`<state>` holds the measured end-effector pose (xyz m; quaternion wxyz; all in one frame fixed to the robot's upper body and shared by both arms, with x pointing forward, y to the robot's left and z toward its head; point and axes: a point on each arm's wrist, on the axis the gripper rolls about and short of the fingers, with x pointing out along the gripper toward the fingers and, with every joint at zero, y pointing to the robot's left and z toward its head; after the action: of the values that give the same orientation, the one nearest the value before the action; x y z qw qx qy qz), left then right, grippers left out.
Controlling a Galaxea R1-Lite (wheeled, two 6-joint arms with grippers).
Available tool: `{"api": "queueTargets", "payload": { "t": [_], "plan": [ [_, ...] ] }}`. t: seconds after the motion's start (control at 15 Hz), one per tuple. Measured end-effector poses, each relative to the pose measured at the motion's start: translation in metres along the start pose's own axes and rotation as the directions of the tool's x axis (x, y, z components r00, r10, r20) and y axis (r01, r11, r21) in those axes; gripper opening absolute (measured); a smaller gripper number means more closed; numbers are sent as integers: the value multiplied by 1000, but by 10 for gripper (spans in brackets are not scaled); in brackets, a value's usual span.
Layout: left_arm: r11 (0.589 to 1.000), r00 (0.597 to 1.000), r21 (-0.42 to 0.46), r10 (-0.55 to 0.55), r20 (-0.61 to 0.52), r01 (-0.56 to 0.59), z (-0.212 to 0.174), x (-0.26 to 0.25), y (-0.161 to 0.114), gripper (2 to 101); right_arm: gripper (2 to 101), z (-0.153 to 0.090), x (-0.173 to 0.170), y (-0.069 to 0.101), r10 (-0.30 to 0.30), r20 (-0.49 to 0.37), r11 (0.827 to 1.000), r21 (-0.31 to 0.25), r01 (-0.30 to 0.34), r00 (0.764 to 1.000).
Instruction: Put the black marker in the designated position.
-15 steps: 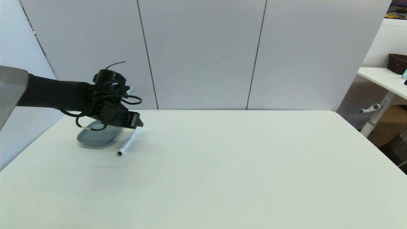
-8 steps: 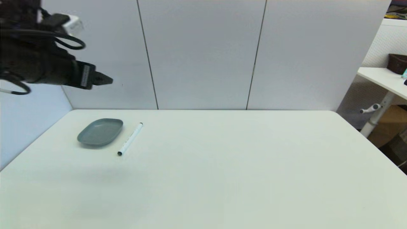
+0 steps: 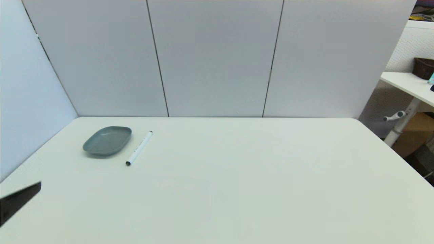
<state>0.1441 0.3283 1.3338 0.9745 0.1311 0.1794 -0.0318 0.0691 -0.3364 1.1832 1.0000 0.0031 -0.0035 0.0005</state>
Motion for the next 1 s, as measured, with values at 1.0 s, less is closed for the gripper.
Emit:
{"api": "queueTargets", "payload": {
  "t": [1.0],
  "plan": [
    [976,938,-217,88,336,-14,-162,-16,-40,971,980,0,0,0,0,0,1000,0,0,1000]
  ]
}}
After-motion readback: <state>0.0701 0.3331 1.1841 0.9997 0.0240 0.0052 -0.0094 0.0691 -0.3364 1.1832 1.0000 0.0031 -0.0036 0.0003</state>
